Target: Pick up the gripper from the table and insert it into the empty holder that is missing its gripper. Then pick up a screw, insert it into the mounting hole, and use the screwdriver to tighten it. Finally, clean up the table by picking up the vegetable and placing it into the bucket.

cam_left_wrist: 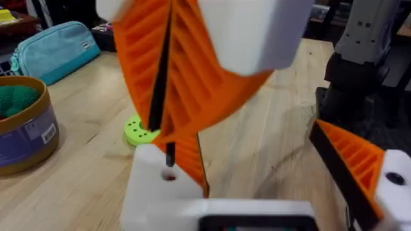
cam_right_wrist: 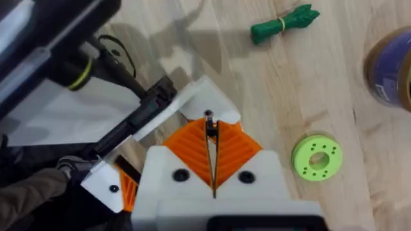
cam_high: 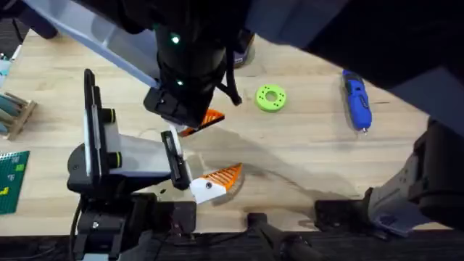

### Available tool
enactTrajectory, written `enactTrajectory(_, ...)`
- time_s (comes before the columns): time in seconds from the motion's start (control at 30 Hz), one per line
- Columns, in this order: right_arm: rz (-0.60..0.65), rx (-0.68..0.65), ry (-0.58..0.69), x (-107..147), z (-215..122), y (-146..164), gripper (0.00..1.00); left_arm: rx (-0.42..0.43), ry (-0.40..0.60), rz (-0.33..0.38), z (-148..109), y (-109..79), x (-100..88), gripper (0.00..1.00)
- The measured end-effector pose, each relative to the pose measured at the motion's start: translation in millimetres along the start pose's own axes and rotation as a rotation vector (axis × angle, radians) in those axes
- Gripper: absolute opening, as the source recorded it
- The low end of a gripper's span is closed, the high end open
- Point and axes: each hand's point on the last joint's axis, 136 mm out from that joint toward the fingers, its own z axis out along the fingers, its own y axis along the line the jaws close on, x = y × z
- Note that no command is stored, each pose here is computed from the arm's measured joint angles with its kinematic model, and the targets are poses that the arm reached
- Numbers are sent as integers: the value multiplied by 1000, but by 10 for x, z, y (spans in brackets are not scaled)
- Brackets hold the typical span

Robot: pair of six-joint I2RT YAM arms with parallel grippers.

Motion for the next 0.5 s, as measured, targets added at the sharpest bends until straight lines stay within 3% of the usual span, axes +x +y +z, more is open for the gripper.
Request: enactTrajectory(0.5, 0, -2, 14, 1, 60, 1, 5, 0, 0, 0, 0, 0, 0, 986)
